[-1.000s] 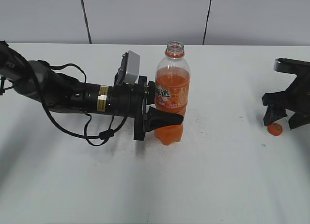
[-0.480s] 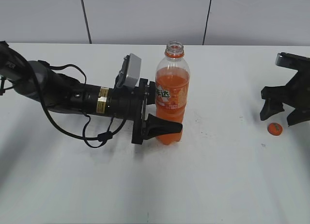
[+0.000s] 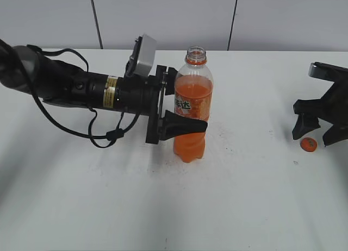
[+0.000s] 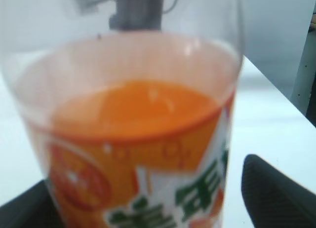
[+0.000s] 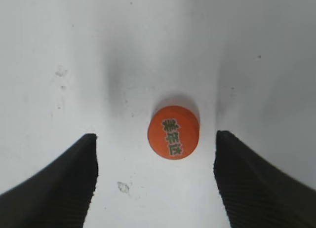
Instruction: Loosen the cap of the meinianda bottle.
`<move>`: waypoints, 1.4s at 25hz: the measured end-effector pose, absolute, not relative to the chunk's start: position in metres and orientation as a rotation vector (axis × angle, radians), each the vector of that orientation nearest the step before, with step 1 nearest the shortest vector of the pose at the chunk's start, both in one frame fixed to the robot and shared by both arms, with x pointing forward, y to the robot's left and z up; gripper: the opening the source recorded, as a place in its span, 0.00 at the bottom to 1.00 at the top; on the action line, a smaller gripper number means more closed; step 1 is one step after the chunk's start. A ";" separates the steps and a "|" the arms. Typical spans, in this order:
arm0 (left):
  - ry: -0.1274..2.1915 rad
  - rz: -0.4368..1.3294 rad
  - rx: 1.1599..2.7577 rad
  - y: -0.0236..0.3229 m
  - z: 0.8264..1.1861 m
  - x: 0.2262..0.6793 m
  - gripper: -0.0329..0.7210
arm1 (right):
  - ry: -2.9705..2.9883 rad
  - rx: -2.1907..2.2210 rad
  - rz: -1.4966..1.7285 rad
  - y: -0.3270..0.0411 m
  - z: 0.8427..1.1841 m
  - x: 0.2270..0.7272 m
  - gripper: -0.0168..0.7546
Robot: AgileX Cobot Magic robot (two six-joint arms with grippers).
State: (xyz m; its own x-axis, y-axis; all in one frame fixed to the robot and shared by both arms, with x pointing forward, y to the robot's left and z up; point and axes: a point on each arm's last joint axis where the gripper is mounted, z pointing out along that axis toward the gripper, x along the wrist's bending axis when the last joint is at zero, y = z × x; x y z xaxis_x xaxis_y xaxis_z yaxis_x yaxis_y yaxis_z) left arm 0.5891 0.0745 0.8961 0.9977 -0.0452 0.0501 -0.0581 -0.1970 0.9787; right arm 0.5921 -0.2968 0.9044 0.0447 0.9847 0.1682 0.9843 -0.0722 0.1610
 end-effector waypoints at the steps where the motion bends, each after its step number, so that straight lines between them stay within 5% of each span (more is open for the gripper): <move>1: -0.079 0.018 1.765 0.075 0.902 0.589 0.82 | 2.144 2.274 0.362 -0.297 0.904 0.591 0.73; 8: -0.136 0.099 1.721 0.076 0.950 0.586 0.82 | 2.149 2.261 0.383 -0.296 0.920 0.588 0.73; 21: -0.106 0.268 1.635 0.089 1.070 0.561 0.82 | 2.060 2.112 0.631 -0.292 1.020 0.575 0.73; 27: 0.245 0.665 1.775 0.118 1.116 0.567 0.82 | 2.038 2.059 0.711 -0.289 1.056 0.556 0.73; 32: 0.907 1.178 1.820 0.174 1.113 0.597 0.82 | 2.031 2.024 0.746 -0.288 1.076 0.541 0.73; 35: 1.297 1.242 1.837 0.204 1.097 0.600 0.82 | 2.031 2.010 0.760 -0.288 1.085 0.534 0.73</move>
State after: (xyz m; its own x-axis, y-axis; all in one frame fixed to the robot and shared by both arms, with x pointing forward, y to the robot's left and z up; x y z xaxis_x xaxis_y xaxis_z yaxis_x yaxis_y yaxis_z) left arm 0.5998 0.2035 1.0969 0.1008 0.9265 0.3626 0.4025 -0.3713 0.8368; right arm 0.5338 -0.2876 1.0848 -0.0665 0.9732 0.2199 0.8786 -0.0473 0.4753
